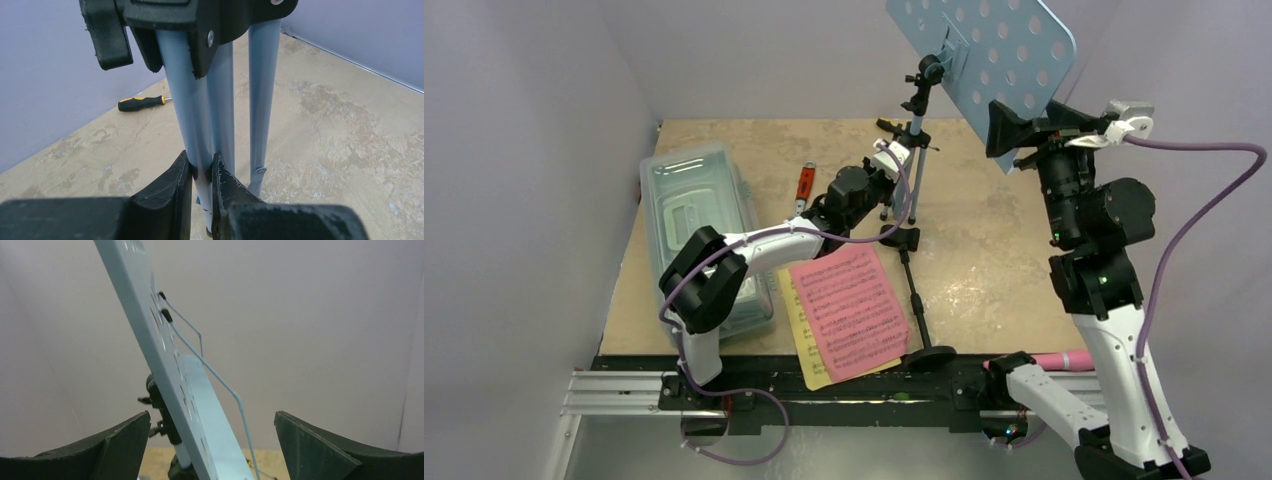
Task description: Set up the instrument practice props
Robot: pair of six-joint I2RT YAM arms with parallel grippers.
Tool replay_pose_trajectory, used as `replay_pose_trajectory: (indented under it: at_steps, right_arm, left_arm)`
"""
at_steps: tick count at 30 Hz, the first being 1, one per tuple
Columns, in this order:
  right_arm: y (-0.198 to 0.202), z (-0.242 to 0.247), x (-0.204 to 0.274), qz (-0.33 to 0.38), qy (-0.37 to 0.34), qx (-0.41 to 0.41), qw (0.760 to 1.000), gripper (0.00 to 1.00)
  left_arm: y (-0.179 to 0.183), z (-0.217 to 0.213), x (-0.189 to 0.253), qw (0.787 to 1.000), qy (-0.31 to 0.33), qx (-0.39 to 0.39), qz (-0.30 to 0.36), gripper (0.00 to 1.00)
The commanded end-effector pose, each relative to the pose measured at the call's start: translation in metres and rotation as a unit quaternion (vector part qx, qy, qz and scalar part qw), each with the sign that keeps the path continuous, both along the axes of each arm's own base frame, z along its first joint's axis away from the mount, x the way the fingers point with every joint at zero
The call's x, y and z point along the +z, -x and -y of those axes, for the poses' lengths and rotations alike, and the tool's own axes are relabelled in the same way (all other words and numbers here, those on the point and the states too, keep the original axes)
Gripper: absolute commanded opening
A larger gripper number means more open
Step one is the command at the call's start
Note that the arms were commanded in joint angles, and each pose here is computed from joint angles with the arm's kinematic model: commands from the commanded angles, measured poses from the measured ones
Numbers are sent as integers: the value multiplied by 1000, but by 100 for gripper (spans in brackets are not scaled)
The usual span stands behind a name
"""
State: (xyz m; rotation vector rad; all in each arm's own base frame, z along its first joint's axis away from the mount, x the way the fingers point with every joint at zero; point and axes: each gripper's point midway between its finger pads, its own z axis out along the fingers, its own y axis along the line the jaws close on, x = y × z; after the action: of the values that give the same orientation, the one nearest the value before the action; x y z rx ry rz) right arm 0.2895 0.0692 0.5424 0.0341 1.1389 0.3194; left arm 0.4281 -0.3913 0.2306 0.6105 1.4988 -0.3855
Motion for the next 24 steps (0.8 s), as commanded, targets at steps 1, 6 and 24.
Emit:
replay_pose_trajectory:
  at_steps: [1, 6, 24]
  right_arm:
    - [20, 14, -41, -88, -18, -16, 996, 98]
    - [54, 11, -57, -122, -8, 15, 992, 98]
    - [47, -25, -246, -204, -35, 104, 973, 98]
  left_arm:
    - [-9, -8, -27, 998, -48, 23, -19, 0]
    - [-12, -10, -30, 998, -54, 34, -30, 0]
    - [-9, -14, -29, 997, -51, 40, -41, 0]
